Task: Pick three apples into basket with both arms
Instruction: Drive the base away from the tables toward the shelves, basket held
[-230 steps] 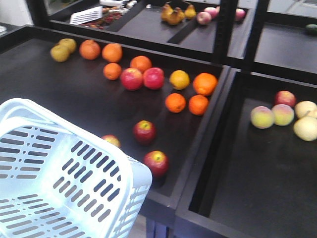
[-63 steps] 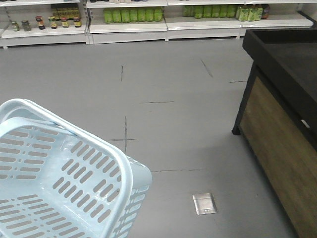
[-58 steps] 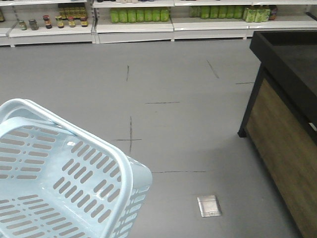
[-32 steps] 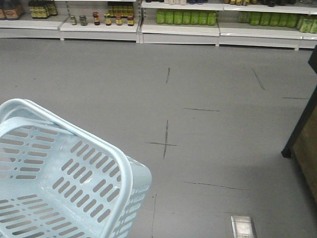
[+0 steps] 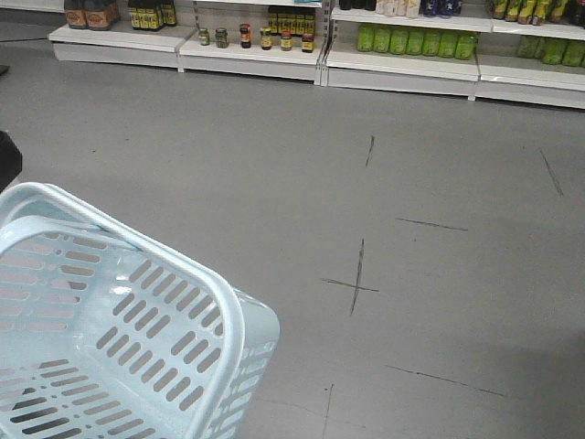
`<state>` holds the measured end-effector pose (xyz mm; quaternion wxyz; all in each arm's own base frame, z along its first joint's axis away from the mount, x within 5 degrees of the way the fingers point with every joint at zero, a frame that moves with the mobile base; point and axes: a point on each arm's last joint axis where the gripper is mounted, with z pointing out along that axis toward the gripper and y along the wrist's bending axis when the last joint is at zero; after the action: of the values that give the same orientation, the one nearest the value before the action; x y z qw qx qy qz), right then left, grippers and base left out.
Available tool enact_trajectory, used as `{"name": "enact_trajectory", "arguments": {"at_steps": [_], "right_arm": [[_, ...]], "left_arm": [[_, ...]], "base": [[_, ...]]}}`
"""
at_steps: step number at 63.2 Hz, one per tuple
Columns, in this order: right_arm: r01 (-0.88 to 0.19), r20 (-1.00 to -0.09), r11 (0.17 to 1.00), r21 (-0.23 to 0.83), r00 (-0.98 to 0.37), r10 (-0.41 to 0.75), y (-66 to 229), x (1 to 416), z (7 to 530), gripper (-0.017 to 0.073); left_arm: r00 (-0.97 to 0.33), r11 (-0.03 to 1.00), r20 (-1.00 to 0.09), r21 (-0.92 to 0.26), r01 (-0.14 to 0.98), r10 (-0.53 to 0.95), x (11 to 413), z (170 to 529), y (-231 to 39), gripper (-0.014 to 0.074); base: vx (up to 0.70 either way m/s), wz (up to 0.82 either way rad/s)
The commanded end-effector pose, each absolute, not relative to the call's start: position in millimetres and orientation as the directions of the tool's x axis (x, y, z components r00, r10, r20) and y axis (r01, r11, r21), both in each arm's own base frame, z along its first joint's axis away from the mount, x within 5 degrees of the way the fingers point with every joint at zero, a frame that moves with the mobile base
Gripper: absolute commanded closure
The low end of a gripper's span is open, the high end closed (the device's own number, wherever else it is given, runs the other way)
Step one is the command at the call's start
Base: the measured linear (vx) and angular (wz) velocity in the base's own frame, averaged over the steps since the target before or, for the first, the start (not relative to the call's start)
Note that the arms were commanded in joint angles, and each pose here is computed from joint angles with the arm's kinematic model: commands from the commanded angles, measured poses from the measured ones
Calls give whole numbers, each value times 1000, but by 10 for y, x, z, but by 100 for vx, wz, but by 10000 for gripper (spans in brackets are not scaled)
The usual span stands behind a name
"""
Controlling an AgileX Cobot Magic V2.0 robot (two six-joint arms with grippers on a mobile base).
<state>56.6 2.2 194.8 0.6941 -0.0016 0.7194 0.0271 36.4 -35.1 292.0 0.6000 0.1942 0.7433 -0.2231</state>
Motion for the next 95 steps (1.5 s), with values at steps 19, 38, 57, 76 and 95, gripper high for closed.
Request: {"name": "enact_trajectory", "arguments": {"at_steps": [19, 38, 57, 76, 95], "right_arm": [[-38, -999, 999, 22, 31, 23, 20, 562, 1969, 564], [-38, -999, 999, 22, 31, 23, 20, 562, 1969, 564], [-38, -999, 999, 22, 31, 23, 20, 562, 1969, 564], [-38, -999, 999, 22, 31, 23, 20, 562, 1969, 564], [-38, -999, 999, 22, 31, 23, 20, 562, 1969, 564]], "left_arm": [[-118, 834, -991, -119, 538, -65, 385, 3095, -333, 600], [-118, 834, -991, -119, 538, -65, 385, 3095, -333, 600], [-118, 834, -991, -119, 538, -65, 385, 3095, -333, 600], [-118, 834, -991, -119, 538, -65, 385, 3095, -333, 600], [-118, 834, -991, -119, 538, -65, 385, 3095, -333, 600]], "base": [[18, 7], [20, -11], [21, -17], [21, -11], [22, -8]]}}
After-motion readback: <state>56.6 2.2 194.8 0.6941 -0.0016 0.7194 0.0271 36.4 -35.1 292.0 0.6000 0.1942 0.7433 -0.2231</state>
